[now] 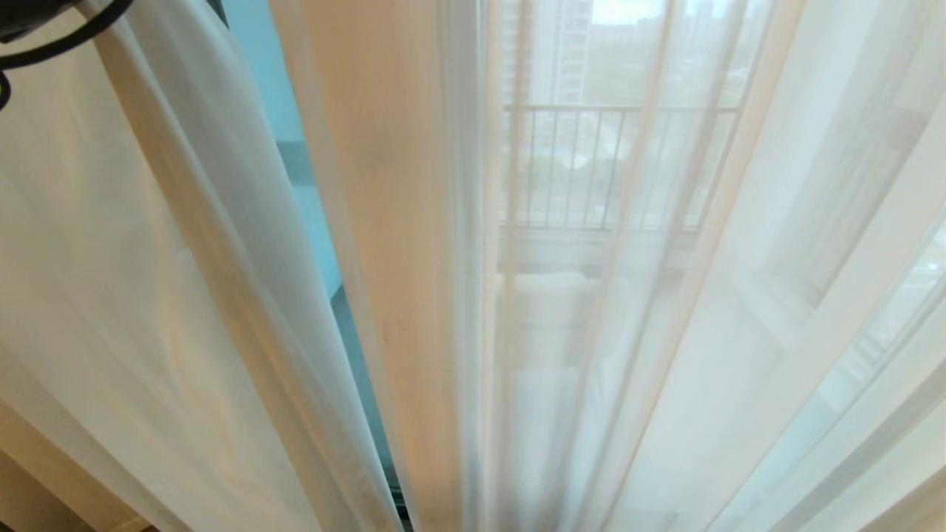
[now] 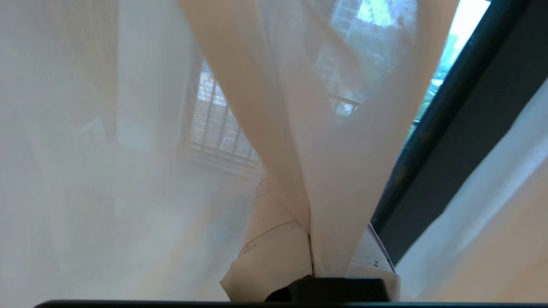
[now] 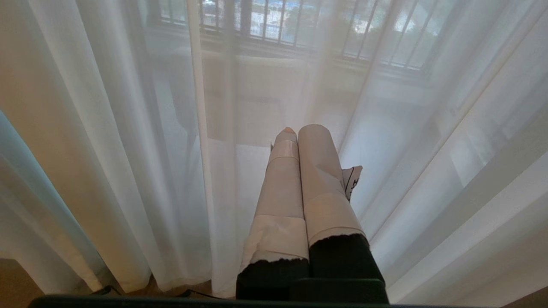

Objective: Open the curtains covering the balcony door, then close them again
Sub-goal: Close the inner curtains on both sides

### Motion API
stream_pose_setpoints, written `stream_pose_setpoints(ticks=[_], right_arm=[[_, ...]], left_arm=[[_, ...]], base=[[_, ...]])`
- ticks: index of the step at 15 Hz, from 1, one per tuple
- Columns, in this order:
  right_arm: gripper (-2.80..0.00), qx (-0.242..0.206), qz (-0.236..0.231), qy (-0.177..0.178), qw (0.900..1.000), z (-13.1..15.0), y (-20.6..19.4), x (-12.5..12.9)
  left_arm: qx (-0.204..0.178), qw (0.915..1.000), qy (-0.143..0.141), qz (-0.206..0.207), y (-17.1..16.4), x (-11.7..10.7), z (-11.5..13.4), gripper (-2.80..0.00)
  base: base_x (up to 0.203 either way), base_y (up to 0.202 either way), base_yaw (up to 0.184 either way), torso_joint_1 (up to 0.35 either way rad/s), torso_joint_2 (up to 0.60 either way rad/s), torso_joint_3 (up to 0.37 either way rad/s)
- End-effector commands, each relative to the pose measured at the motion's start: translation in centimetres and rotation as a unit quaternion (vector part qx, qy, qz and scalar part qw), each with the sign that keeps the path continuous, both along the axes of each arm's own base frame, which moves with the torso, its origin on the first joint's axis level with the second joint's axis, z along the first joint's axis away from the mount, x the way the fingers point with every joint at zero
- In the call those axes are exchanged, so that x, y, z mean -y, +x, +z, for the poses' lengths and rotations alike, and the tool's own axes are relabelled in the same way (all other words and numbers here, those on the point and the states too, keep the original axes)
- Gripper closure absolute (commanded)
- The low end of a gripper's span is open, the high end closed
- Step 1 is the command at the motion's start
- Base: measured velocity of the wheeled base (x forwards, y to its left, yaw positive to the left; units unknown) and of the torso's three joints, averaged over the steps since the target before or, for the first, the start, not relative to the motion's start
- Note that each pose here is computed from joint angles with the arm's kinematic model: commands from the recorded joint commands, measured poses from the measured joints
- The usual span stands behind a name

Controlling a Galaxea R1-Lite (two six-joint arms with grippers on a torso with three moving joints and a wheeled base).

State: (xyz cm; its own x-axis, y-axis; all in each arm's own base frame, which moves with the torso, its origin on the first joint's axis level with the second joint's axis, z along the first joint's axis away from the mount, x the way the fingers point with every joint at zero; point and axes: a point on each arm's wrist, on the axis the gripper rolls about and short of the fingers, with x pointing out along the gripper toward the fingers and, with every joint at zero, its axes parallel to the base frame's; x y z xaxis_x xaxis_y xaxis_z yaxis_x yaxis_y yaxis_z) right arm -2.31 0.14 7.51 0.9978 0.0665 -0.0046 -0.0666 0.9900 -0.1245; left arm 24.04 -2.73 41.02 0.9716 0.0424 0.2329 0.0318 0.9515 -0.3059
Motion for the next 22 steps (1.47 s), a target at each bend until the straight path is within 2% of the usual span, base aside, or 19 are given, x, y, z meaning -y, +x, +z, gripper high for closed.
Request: stream_pose_setpoints(ticks=[1,3,7,11,16,19,22], right_arm=[[0.0,-0.001,0.0,0.0,1.0,0.0,0.0,0.0],[0.0,-0.001,0.0,0.0,1.0,0.0,0.0,0.0],[0.0,-0.001,0.0,0.0,1.0,0.0,0.0,0.0],[0.0,-0.001,0.0,0.0,1.0,0.0,0.0,0.0],[0.0,-0.001,0.0,0.0,1.0,0.0,0.0,0.0],[0.0,-0.001,0.0,0.0,1.0,0.0,0.0,0.0],[0.0,-0.001,0.0,0.0,1.0,0.0,0.0,0.0]], left_arm=[[0.005,0.9999,0.008,-0.01,-0.3,0.6,0.2,0.0],[0.014,0.9994,0.016,-0.027,-0.8,1.4,0.6,0.0],[0.035,0.9968,0.012,-0.071,-2.5,3.2,1.5,0.0],[0.05,0.9897,0.004,-0.134,-4.9,5.4,2.2,0.0],[0.049,0.9768,-0.008,-0.208,-6.7,9.0,2.3,0.0],[0.04,0.9648,-0.009,-0.26,-7.1,12.0,1.7,0.0],[0.047,0.9524,-0.017,-0.301,-7.5,14.8,1.8,0.0]], base=[[0.0,0.0,0.0,0.0,0.0,0.0],[0.0,0.0,0.0,0.0,0.0,0.0],[0.0,0.0,0.0,0.0,0.0,0.0],[0.0,0.0,0.0,0.0,0.0,0.0],[0.0,0.0,0.0,0.0,0.0,0.0],[0.0,0.0,0.0,0.0,0.0,0.0],[0.0,0.0,0.0,0.0,0.0,0.0]])
